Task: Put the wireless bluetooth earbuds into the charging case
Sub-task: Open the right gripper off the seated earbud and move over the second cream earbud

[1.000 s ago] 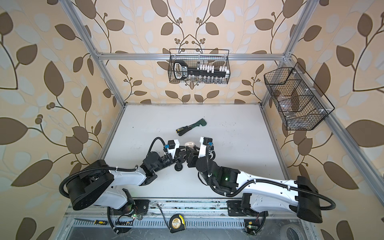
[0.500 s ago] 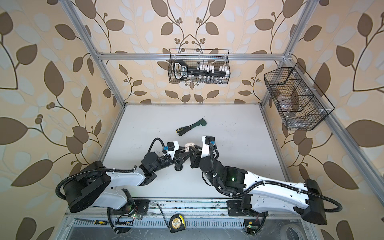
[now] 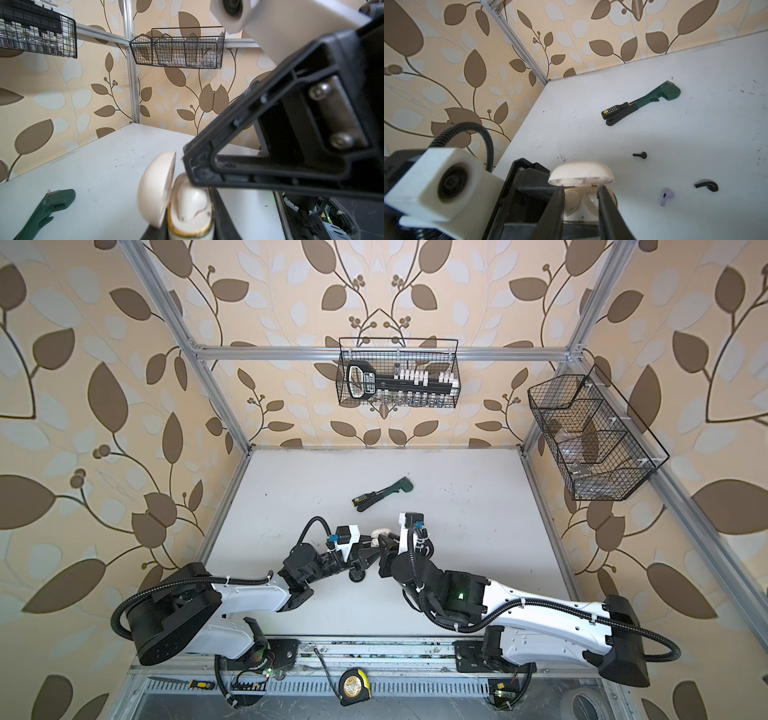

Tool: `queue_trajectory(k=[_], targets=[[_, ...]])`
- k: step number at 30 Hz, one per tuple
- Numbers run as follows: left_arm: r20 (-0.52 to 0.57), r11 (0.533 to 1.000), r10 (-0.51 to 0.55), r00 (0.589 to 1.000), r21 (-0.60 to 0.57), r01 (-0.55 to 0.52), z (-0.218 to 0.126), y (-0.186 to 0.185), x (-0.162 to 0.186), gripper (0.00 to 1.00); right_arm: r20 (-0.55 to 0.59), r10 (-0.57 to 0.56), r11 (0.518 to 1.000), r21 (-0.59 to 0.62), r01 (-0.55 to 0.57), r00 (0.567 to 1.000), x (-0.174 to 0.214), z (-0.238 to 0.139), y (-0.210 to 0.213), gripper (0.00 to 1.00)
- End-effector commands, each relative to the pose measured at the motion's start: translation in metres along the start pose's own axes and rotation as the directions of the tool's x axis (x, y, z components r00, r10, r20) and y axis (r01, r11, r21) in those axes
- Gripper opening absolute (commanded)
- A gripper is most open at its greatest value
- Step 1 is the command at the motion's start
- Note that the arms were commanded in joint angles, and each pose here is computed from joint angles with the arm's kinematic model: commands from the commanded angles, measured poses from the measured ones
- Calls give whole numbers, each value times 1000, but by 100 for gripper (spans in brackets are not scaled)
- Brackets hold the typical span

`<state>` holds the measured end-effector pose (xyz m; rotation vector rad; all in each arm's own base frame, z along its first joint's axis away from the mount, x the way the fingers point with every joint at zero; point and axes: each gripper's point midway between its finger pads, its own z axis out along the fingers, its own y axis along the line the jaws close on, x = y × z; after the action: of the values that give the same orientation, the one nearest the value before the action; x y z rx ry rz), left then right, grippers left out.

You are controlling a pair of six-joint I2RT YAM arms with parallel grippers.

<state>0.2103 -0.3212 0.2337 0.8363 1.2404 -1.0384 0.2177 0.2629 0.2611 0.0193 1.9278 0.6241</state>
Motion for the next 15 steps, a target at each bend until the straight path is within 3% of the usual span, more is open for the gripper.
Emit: queue_trajectory(k=[1, 8, 15], targets=[[98, 998, 52, 994, 15, -53, 7, -4, -34, 0, 35, 17, 1000, 3, -18, 999, -18, -15, -3, 29], [49, 999, 19, 999, -37, -18, 1, 2, -36, 0, 43, 20, 999, 48, -22, 999, -41, -45, -26, 37], [-91, 983, -32, 995, -183, 15, -7, 23, -36, 0, -45, 19, 987, 161, -11, 999, -24, -58, -61, 44]])
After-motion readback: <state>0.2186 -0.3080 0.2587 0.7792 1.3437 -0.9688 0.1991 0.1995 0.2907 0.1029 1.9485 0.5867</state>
